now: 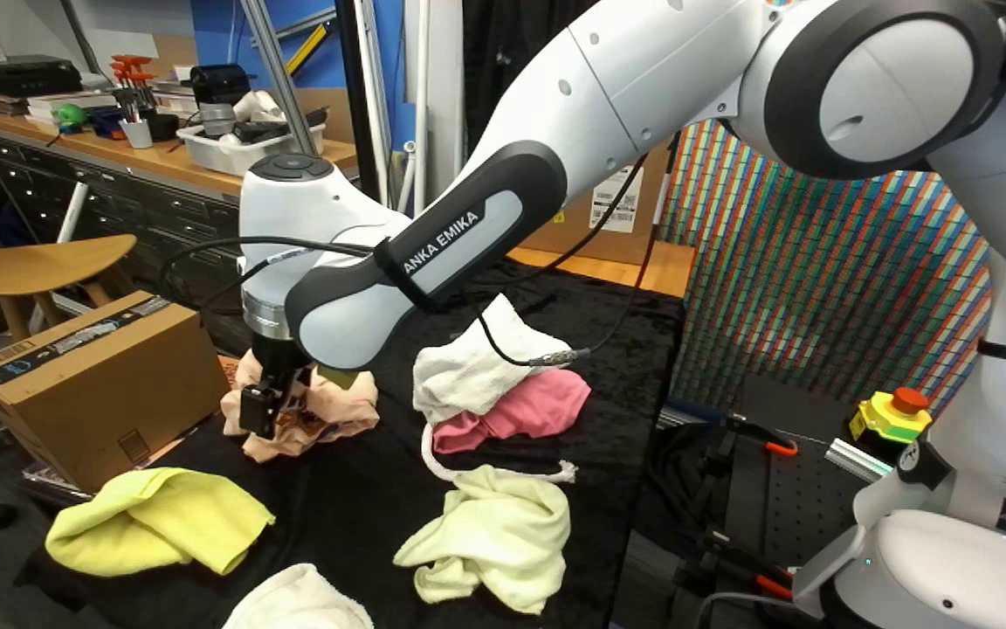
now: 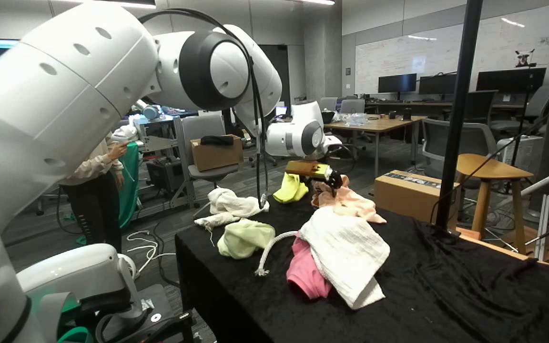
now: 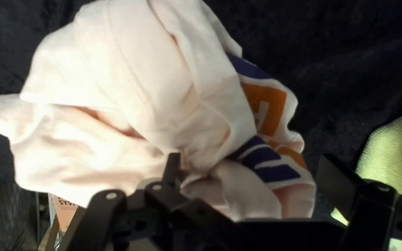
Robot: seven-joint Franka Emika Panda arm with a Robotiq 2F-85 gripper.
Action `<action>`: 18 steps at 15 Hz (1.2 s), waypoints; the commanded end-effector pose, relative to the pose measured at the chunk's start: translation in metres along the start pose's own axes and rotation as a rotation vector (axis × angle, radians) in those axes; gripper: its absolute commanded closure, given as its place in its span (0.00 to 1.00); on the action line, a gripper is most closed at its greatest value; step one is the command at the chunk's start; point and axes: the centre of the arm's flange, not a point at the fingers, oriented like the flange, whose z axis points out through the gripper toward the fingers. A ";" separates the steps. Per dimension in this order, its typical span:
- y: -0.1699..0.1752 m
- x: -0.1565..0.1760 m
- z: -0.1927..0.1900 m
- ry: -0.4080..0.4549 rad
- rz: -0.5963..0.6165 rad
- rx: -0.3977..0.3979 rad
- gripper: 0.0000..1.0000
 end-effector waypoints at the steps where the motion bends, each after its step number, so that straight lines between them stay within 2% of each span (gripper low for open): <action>1: 0.004 0.016 0.011 0.035 0.048 -0.061 0.00; 7: 0.025 0.016 0.023 0.032 0.102 -0.139 0.00; 8: 0.026 0.016 0.022 0.031 0.111 -0.145 0.17; 9: 0.028 0.016 0.023 0.026 0.114 -0.143 0.27; 17: 0.021 0.010 0.012 -0.044 0.056 -0.039 0.89; 18: 0.021 0.008 0.004 -0.051 0.037 -0.016 0.92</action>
